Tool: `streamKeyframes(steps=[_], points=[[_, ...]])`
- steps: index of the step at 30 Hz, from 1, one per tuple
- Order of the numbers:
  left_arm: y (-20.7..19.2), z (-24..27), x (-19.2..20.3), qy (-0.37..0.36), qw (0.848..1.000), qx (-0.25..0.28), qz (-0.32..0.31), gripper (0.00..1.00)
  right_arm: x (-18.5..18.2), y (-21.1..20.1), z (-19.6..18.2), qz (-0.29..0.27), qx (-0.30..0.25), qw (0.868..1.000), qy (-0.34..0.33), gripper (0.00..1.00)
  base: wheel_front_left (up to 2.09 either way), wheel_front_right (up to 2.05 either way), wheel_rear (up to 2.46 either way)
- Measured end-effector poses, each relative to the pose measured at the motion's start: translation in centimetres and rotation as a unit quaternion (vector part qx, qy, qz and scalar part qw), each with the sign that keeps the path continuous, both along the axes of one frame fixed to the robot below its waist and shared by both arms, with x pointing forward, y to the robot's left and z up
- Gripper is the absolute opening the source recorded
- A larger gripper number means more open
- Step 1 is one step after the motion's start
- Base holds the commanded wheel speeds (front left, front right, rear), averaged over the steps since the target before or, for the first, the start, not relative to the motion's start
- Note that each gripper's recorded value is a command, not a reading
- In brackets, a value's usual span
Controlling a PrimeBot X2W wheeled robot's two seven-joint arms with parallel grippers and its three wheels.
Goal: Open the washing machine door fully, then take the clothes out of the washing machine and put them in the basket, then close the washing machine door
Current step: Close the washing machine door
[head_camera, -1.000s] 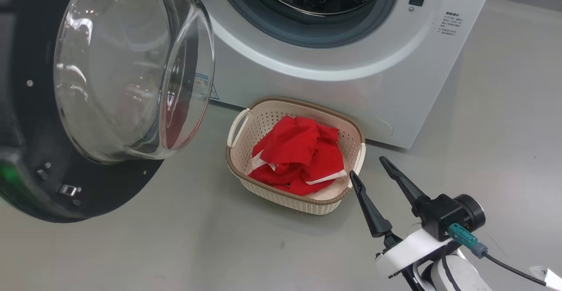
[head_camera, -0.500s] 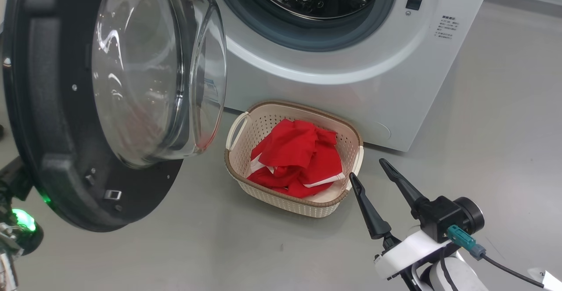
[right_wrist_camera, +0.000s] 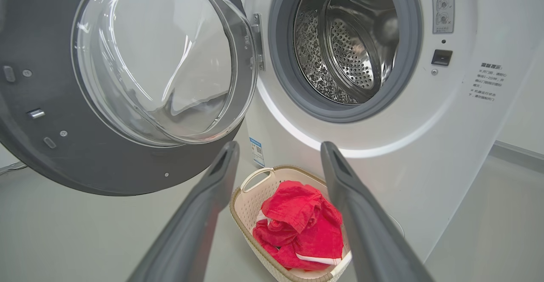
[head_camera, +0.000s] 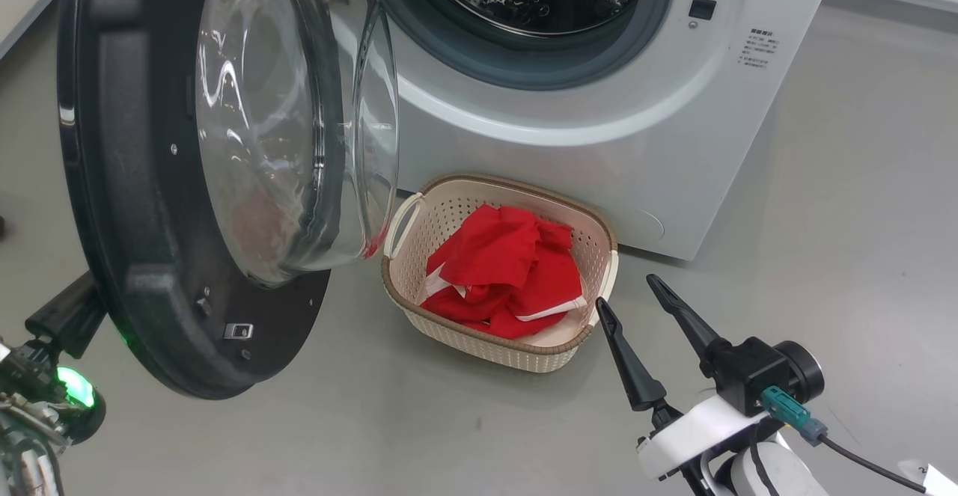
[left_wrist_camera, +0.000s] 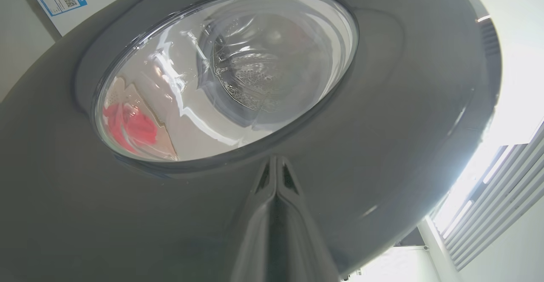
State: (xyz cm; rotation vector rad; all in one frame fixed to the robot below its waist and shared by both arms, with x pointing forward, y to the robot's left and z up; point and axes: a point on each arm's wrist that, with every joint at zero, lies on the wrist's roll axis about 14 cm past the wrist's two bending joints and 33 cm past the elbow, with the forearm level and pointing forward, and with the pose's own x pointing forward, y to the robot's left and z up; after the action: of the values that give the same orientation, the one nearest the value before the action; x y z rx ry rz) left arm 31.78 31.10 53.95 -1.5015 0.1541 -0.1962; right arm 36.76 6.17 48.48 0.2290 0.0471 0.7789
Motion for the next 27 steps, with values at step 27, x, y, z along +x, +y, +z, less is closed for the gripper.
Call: streamKeyframes(steps=[27], points=[[7.6, 0.1, -5.8, 0.071, 0.950, 0.191, 0.237, 0.00, -1.3, 0.8, 0.7, 0.012, 0.005, 1.000, -0.002, 1.00, 0.00, 0.00, 0.00]])
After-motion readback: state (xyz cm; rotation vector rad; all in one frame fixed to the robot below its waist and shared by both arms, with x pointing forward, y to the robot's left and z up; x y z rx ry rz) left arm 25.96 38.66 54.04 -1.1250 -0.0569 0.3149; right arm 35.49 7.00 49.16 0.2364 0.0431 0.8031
